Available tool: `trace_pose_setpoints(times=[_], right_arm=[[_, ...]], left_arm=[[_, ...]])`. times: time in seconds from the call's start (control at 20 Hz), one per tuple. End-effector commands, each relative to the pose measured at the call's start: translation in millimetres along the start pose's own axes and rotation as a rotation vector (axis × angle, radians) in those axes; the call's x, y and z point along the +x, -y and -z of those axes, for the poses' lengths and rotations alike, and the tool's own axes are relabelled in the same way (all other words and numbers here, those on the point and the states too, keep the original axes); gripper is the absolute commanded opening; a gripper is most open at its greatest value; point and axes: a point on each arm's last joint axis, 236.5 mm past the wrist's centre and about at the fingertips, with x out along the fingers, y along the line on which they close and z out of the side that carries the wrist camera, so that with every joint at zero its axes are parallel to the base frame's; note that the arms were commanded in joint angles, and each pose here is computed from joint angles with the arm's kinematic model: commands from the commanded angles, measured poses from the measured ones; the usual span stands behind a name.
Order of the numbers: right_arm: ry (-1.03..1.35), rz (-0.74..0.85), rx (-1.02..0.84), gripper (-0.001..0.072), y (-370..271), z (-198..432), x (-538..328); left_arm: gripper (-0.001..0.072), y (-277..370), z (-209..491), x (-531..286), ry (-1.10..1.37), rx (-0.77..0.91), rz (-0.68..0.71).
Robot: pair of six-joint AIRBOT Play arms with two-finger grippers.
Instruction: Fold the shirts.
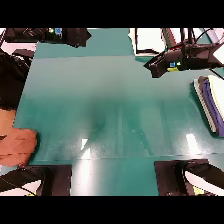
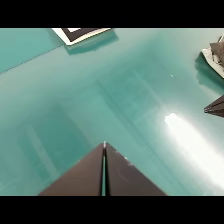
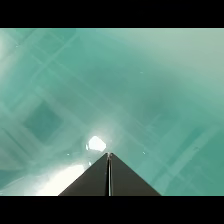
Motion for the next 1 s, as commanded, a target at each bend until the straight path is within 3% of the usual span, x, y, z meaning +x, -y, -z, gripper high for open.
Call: trace_pose_setpoints(times=[0.0,0.5,0.7,0.8,0.95], right_arm=[[-0.001,-0.001,-0.001,0.0019,-1,0,0],[-0.024,-0.011,-0.001,0.0018,-3,6,0],[-0.025,-0.011,-0.001,0.0019,-3,6,0],[-0.025,-0.011,-0.001,0.0018,-3,6,0],[-0.028,-0.013,-0.001,0.0019,-3,7,0]], left_arm=[[0.0023,0,0,0,0.0,0.0,0.0],[0.0023,1,-1,0,0.004,-0.004,0.003],[0.0023,-6,-30,-5,0.125,0.018,-0.025],[0.0023,-47,-11,-22,0.032,0.009,-0.155],[0.0023,-134,50,-81,-0.177,-0.134,-0.407]])
